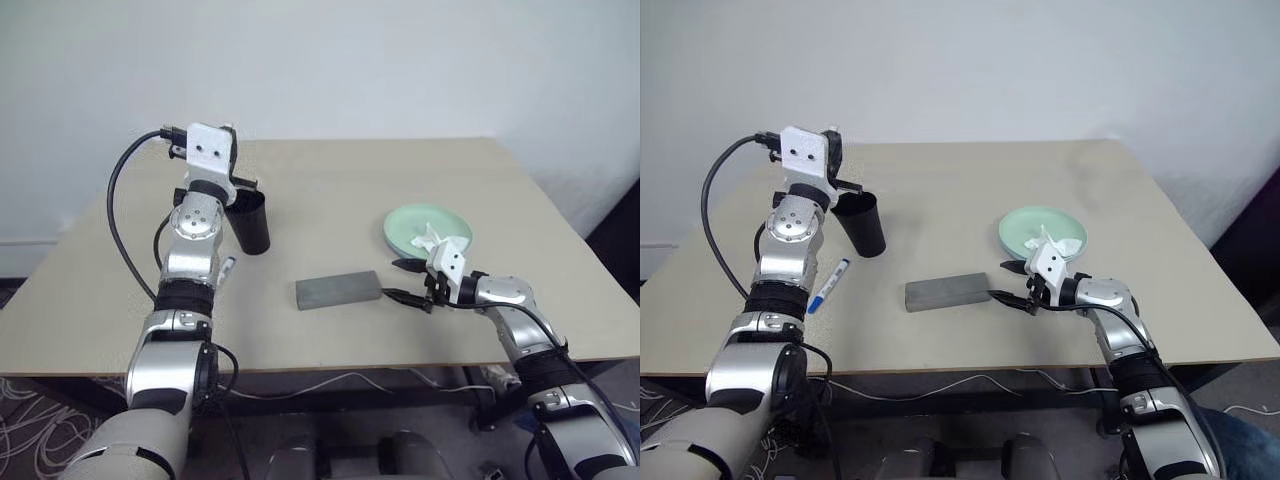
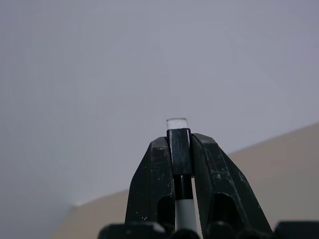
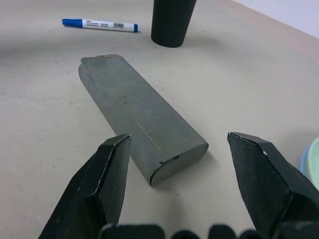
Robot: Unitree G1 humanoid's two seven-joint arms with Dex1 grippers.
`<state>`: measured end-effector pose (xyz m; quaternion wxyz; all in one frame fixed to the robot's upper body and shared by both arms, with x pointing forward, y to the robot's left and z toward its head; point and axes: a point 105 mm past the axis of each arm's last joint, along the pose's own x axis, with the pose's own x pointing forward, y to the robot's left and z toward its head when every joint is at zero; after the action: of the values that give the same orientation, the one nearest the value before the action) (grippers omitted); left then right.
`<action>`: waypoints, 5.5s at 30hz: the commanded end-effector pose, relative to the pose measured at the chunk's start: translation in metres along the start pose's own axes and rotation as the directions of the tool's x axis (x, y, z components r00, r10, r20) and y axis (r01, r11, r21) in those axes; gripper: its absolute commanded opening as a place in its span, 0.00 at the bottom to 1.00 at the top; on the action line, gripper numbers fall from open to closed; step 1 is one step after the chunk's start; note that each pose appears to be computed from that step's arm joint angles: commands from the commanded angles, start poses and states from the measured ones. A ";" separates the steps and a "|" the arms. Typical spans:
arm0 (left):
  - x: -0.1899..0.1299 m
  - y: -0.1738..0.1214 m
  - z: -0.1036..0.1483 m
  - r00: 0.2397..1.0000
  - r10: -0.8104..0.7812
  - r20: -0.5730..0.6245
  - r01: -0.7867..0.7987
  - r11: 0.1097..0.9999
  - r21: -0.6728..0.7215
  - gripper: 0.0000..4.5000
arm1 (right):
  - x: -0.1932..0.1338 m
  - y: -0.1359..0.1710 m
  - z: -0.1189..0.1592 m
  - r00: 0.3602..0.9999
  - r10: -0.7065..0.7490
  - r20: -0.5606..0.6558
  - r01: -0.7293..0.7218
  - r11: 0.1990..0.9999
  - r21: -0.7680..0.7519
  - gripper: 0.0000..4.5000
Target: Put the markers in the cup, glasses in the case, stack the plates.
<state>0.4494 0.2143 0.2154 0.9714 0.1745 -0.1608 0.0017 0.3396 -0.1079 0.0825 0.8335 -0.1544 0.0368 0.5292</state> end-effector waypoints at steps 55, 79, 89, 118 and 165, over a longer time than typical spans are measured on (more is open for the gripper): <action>-0.122 0.047 -0.081 0.758 -0.402 -0.514 0.260 0.908 -0.327 0.62 | 0.002 -0.003 0.014 1.000 0.018 0.015 -0.017 0.999 -0.045 0.75; -0.087 0.011 -0.136 0.580 -0.368 -0.727 0.234 0.930 -0.284 0.62 | -0.002 0.001 0.007 1.000 -0.003 0.007 0.003 1.000 -0.029 0.75; -0.087 0.009 -0.139 0.572 -0.375 -0.729 0.277 0.925 -0.259 0.10 | -0.002 0.002 0.007 1.000 -0.009 0.009 0.009 1.000 -0.028 0.75; -0.019 -0.034 0.038 0.895 -0.388 0.218 0.418 0.902 -0.108 0.04 | 0.004 -0.001 0.012 1.000 0.002 0.018 -0.001 0.999 -0.036 0.75; 0.015 -0.033 0.018 0.990 -0.036 0.138 0.001 0.970 0.243 0.04 | -0.021 0.002 0.074 0.962 -0.035 0.272 -0.026 0.976 0.217 0.75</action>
<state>0.4562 0.1806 0.2065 0.9268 0.3090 -0.2135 -0.0035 0.3226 -0.1019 0.1421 0.8444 0.0230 0.0056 0.5352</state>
